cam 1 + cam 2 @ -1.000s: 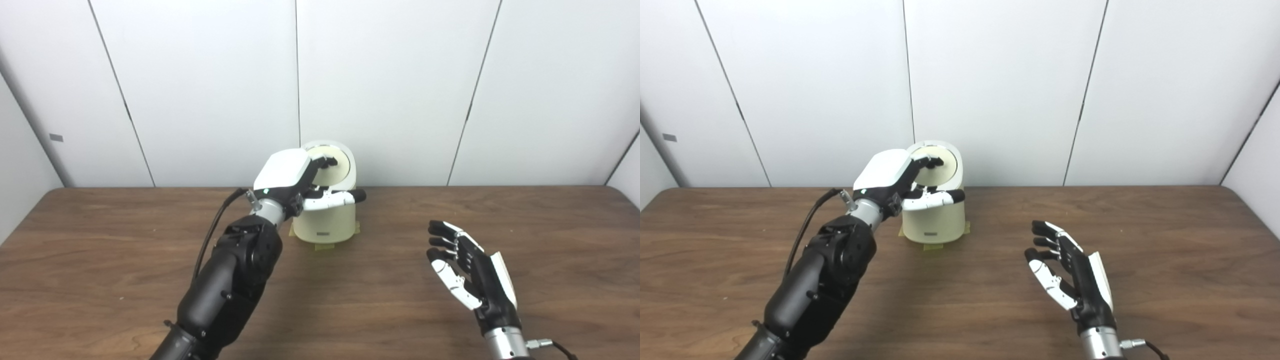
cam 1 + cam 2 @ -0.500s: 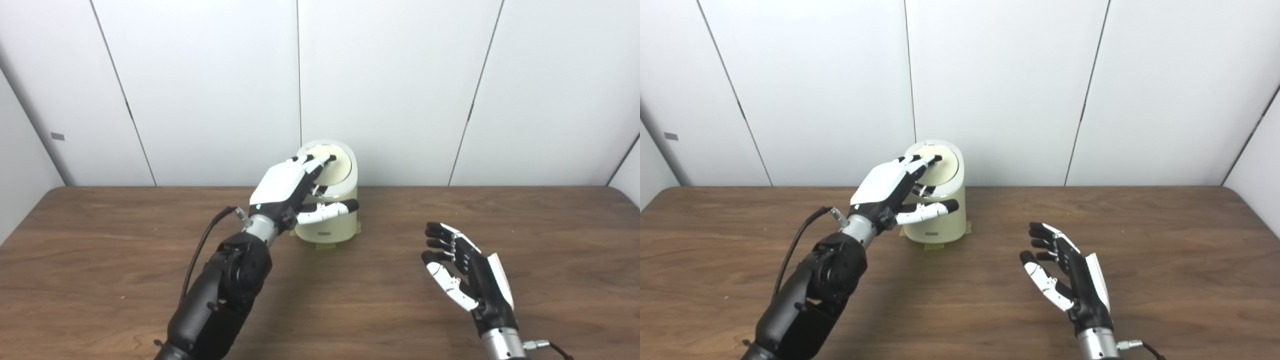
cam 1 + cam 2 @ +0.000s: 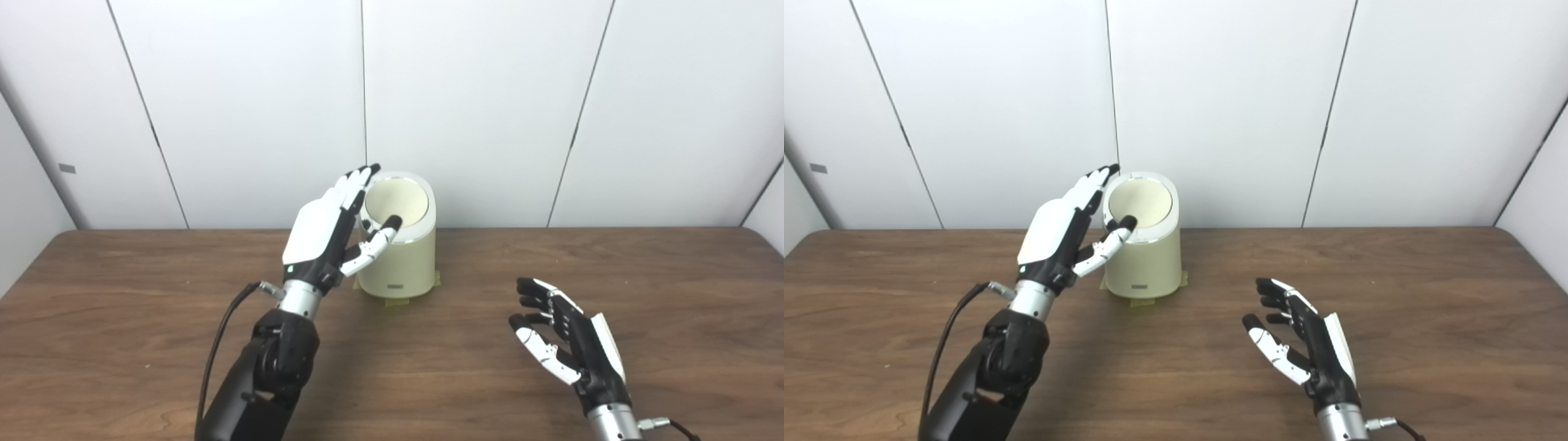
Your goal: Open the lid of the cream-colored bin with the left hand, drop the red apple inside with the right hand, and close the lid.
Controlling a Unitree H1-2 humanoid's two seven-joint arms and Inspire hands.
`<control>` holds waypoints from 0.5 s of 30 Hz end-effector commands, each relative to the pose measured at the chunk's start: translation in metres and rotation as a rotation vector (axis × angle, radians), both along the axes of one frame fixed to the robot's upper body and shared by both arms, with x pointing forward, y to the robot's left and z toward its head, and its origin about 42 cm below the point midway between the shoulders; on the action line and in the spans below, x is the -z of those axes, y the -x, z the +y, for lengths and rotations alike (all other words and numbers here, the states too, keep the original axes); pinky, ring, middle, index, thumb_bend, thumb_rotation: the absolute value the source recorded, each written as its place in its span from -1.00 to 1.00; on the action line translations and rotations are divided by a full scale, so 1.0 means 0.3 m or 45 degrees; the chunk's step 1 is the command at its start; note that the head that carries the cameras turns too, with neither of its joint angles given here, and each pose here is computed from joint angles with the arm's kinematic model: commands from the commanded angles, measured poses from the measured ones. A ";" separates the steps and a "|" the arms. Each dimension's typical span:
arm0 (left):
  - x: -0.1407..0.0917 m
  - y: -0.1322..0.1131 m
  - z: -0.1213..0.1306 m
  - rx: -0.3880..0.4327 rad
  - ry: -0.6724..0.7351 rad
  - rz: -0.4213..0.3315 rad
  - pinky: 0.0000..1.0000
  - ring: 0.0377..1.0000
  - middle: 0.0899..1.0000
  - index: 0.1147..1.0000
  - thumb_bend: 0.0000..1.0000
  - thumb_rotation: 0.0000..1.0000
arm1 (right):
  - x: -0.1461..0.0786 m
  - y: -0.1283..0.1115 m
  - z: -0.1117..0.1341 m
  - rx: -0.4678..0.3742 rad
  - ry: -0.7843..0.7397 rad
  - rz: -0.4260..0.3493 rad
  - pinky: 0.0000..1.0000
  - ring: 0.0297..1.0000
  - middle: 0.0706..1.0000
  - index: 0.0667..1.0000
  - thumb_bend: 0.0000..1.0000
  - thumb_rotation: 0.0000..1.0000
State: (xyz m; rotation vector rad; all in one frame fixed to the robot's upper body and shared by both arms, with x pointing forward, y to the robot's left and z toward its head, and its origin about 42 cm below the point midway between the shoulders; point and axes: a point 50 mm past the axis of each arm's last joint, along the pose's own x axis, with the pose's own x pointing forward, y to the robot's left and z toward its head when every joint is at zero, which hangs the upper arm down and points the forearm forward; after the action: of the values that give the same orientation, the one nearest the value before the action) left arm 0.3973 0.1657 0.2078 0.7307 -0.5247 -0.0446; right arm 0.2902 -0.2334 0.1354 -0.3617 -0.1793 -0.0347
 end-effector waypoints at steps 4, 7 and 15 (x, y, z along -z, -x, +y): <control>-0.012 0.094 0.062 0.052 0.283 -0.194 0.70 0.84 0.85 0.82 -0.46 1.00 | -0.061 -0.024 0.001 -0.005 -0.043 -0.104 0.35 0.49 0.50 0.47 -0.66 -0.52; 0.035 0.158 0.107 0.036 0.374 -0.187 0.61 0.74 0.74 0.71 -0.53 0.88 | -0.055 -0.026 -0.003 0.034 -0.065 -0.135 0.29 0.43 0.45 0.40 -0.61 -0.65; 0.146 0.298 0.208 0.002 0.459 -0.058 0.34 0.55 0.58 0.57 -0.56 -0.20 | -0.055 -0.025 -0.001 0.113 -0.044 -0.172 0.07 0.23 0.27 0.22 -0.44 -0.86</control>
State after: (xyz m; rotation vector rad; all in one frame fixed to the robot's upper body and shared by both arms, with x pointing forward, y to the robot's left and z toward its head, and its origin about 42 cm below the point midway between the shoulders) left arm 0.3095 0.2257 0.1536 0.3903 -0.4985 0.0734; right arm 0.2903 -0.2363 0.1348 -0.3522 -0.1998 -0.1306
